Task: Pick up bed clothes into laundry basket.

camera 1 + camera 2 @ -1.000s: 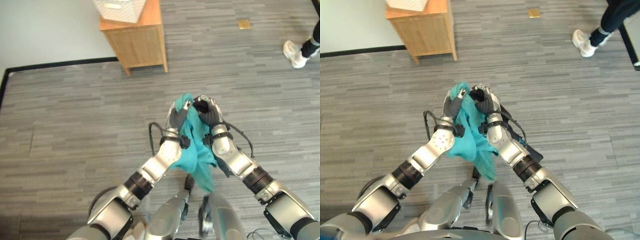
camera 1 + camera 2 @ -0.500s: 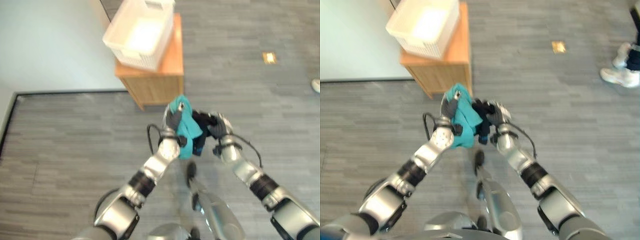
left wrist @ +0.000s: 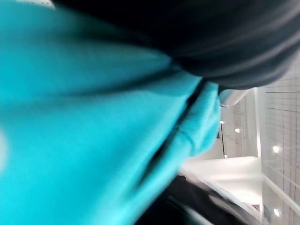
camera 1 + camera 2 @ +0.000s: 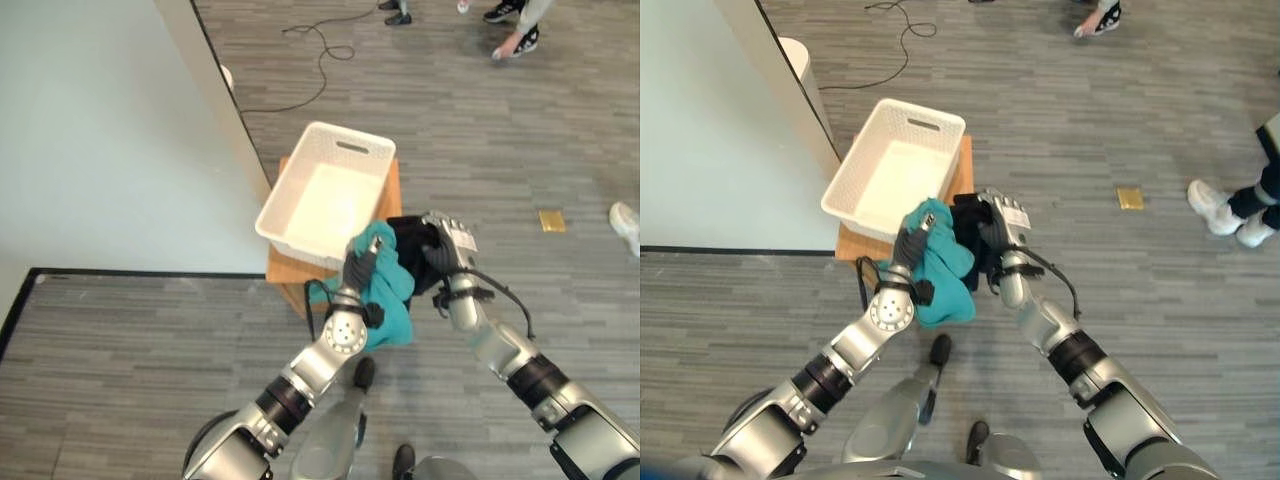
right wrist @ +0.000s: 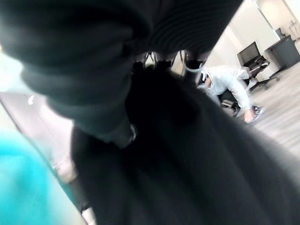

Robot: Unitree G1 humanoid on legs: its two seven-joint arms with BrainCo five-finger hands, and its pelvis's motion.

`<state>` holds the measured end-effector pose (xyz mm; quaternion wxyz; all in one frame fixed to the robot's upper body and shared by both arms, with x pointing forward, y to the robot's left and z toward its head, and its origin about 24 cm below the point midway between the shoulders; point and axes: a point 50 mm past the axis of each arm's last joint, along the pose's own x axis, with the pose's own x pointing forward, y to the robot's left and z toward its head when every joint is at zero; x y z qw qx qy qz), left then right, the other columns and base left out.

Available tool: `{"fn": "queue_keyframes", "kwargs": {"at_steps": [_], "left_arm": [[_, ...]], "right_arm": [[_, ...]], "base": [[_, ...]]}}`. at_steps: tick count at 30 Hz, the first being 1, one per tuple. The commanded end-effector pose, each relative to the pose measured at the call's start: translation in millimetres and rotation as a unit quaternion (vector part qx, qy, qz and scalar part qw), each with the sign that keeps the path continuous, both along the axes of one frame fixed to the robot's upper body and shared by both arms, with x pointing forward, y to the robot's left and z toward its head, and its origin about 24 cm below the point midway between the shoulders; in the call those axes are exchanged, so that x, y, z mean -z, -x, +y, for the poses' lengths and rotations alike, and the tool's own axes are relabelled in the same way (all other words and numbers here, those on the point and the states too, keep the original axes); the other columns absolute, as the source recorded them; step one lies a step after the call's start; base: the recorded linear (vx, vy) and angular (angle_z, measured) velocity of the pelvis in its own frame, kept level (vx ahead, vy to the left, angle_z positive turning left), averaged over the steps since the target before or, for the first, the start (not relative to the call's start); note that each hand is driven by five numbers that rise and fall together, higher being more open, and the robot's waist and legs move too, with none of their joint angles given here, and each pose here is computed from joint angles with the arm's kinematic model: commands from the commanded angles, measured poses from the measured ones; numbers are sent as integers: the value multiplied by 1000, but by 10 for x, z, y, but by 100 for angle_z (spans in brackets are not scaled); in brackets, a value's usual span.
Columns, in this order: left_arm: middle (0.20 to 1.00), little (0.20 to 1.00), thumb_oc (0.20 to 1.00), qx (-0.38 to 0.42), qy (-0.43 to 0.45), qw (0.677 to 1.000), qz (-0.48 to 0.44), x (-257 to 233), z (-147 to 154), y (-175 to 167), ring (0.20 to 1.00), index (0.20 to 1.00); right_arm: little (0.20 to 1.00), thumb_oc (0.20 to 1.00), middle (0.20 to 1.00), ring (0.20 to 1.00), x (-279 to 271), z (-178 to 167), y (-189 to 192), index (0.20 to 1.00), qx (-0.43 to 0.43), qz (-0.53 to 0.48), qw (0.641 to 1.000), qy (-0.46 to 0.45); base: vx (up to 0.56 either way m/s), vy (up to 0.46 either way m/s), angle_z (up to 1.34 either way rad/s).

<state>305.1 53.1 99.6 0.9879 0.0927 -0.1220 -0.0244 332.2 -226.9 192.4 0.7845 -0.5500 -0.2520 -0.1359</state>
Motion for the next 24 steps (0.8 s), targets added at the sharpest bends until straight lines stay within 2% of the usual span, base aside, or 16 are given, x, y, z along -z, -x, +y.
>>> {"fn": "queue_keyframes", "kwargs": {"at_steps": [1,2,5,11,19,24], "left_arm": [[200,200,200,-7,23,998,-57,-243,16,-113,200,200],[200,200,200,2,6,999,-50,-194,2,-118,200,200],[200,200,200,20,-6,999,-47,-148,5,-95,200,200],[200,200,200,35,7,999,-35,-83,6,-54,200,200],[200,200,200,35,25,999,-25,-41,16,-29,200,200],[200,200,200,31,35,999,-25,-75,0,-57,200,200]], "right_arm": [[200,200,200,200,-737,-25,211,200,-61,-186,970,-143],[200,200,200,200,-1065,-155,273,200,-80,-217,962,-142],[200,200,200,200,-1361,-333,232,200,-59,-207,971,-103],[200,200,200,200,-1745,-369,96,200,-30,-175,983,-34],[200,200,200,200,-1872,-298,20,200,-18,-163,986,4],[200,200,200,200,-1790,-105,54,200,-61,-168,984,8]], "base": [[164,0,68],[88,-14,13],[79,-1,-10],[28,-7,15],[1,-13,21],[-2,-12,-1]]}}
